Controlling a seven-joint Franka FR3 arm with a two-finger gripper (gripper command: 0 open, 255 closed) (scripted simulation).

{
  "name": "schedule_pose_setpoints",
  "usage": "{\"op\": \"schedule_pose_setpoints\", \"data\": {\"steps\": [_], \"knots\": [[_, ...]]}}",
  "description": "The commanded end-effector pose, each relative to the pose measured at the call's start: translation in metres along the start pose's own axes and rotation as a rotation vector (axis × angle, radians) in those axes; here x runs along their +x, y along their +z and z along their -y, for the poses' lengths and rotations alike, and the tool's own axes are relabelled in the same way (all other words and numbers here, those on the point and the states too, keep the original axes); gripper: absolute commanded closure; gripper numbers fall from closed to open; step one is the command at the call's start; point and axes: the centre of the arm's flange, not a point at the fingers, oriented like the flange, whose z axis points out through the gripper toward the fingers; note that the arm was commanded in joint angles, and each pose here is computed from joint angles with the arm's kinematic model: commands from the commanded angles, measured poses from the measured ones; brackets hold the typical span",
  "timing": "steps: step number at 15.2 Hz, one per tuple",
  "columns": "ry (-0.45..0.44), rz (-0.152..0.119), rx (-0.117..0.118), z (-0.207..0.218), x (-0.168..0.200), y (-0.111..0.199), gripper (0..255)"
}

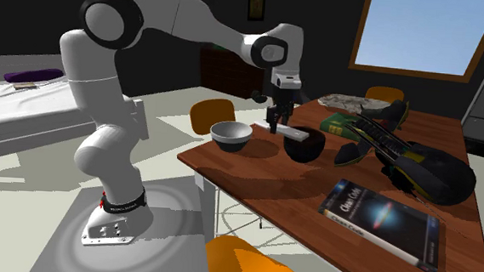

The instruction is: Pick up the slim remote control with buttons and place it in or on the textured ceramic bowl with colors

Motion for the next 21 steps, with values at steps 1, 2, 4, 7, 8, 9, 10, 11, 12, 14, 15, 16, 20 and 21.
{"op": "schedule_pose_setpoints", "data": {"steps": [1,2,4,7,8,9,10,11,12,14,15,16,20,21], "knots": [[0.0,0.0,0.0,0.0,0.0,-0.011,255],[0.0,0.0,0.0,0.0,0.0,-0.016,255],[0.0,0.0,0.0,0.0,0.0,-0.022,255],[0.0,0.0,0.0,0.039,0.008,-0.023,255],[0.0,0.0,0.0,0.052,0.01,-0.023,255],[0.0,0.0,0.0,0.065,0.012,-0.023,255],[0.0,0.0,0.0,0.078,0.015,-0.023,255],[0.0,0.0,0.0,0.091,0.017,-0.023,255],[0.0,0.0,0.0,0.104,0.02,-0.023,255],[0.0,0.0,0.0,0.129,0.025,-0.023,255],[0.0,0.0,0.0,0.142,0.027,-0.023,255],[0.0,0.0,0.0,0.156,0.03,-0.023,255],[0.0,0.0,0.0,0.155,0.029,-0.002,255],[0.0,0.0,0.0,0.155,0.029,0.003,255]]}}
